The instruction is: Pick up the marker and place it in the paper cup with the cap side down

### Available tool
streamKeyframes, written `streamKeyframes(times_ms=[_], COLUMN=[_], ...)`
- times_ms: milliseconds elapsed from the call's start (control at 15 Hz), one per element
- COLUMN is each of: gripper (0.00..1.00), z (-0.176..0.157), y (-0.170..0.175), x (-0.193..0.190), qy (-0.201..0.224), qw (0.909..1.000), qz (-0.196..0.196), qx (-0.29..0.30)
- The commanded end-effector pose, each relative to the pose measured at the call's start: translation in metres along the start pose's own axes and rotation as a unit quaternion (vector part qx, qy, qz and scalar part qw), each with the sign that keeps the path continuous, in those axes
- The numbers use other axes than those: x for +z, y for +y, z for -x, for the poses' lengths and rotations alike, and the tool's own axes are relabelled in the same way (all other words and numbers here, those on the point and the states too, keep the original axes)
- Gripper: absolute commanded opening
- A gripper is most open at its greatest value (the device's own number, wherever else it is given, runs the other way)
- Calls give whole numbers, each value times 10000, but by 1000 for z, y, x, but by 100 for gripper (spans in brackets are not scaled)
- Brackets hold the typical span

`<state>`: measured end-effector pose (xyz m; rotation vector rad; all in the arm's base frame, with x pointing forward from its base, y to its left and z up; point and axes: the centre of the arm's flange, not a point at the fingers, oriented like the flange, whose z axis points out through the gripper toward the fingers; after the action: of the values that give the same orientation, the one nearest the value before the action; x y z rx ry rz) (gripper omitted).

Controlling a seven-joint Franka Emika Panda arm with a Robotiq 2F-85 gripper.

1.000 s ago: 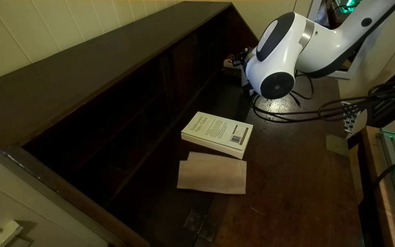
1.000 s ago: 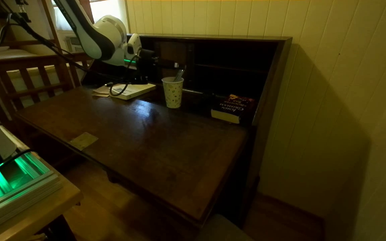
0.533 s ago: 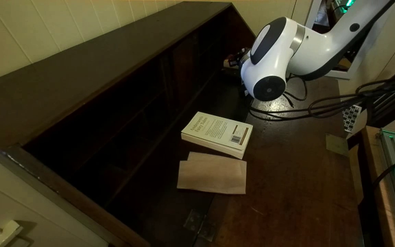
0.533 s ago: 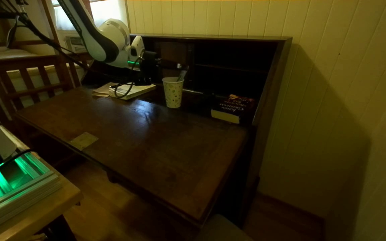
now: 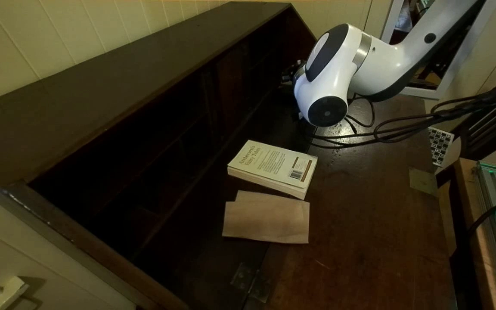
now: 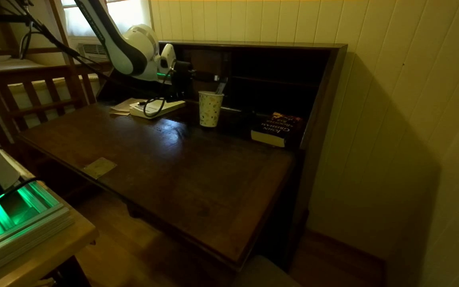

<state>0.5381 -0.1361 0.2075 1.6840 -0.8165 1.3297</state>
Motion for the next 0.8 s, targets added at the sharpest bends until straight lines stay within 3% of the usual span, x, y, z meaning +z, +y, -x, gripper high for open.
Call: streamKeyframes(times_ms=[0,733], gripper=[4,4], z=[-4,1], y=[-8,-6], x=[-5,-15], qy=[56,-6], qw=[9997,9997], qz=[-156,-234], qx=[150,75])
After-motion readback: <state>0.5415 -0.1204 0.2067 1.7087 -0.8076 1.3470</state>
